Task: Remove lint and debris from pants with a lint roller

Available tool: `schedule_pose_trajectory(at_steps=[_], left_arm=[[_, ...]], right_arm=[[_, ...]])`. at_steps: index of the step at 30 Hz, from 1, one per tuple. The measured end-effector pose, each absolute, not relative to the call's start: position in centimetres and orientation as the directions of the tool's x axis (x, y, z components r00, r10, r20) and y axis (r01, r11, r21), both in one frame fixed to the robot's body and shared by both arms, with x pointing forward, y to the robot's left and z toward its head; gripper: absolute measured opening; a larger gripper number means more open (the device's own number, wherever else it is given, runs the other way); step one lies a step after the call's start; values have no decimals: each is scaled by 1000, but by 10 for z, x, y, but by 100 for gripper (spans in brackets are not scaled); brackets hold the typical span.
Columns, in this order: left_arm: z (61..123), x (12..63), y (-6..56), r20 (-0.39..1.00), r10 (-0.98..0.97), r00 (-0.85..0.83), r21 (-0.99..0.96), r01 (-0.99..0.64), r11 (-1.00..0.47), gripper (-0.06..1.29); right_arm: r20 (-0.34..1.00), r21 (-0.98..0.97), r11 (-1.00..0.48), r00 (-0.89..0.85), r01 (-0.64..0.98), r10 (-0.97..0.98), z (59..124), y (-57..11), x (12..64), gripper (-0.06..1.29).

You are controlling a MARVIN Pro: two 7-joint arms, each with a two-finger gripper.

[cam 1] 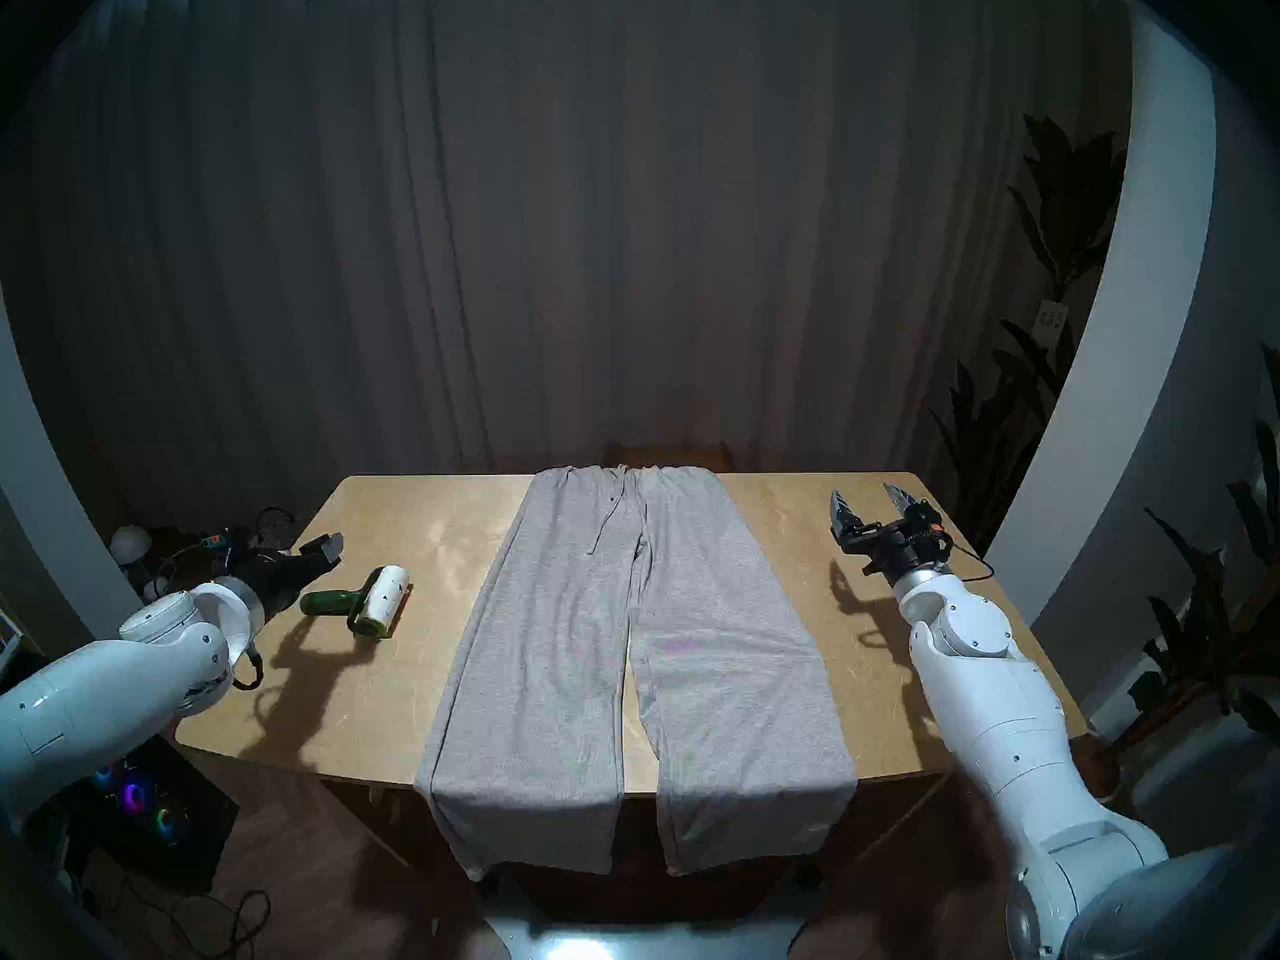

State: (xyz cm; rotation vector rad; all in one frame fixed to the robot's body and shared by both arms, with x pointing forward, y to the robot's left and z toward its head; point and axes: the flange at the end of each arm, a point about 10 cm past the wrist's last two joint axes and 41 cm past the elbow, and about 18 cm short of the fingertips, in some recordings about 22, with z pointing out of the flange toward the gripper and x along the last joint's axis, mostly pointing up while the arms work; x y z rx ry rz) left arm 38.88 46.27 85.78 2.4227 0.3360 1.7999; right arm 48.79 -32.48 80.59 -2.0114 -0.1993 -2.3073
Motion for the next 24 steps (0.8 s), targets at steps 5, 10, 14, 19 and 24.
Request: schedule_pose_trajectory(at_steps=[5, 10, 14, 19, 24], left_arm=[[864, 396, 468, 960, 157, 231, 142, 77, -987, 123], [864, 404, 468, 977, 97, 190, 89, 48, -995, 123], [857, 408, 466, 983, 60, 172, 56, 27, -998, 123], [846, 412, 462, 987, 24, 161, 23, 8, -1000, 123], [838, 420, 460, 991, -7, 137, -7, -1, -1000, 123]], right_arm=[[987, 82, -986, -150, 147, 60, 812, -315, 492, 125], [984, 112, -983, -157, 146, 89, 816, -306, 495, 125], [982, 132, -981, -155, 139, 111, 817, -300, 498, 125], [982, 145, -982, -138, 122, 127, 817, -295, 500, 125], [984, 149, -984, -112, 96, 138, 816, -291, 502, 125]])
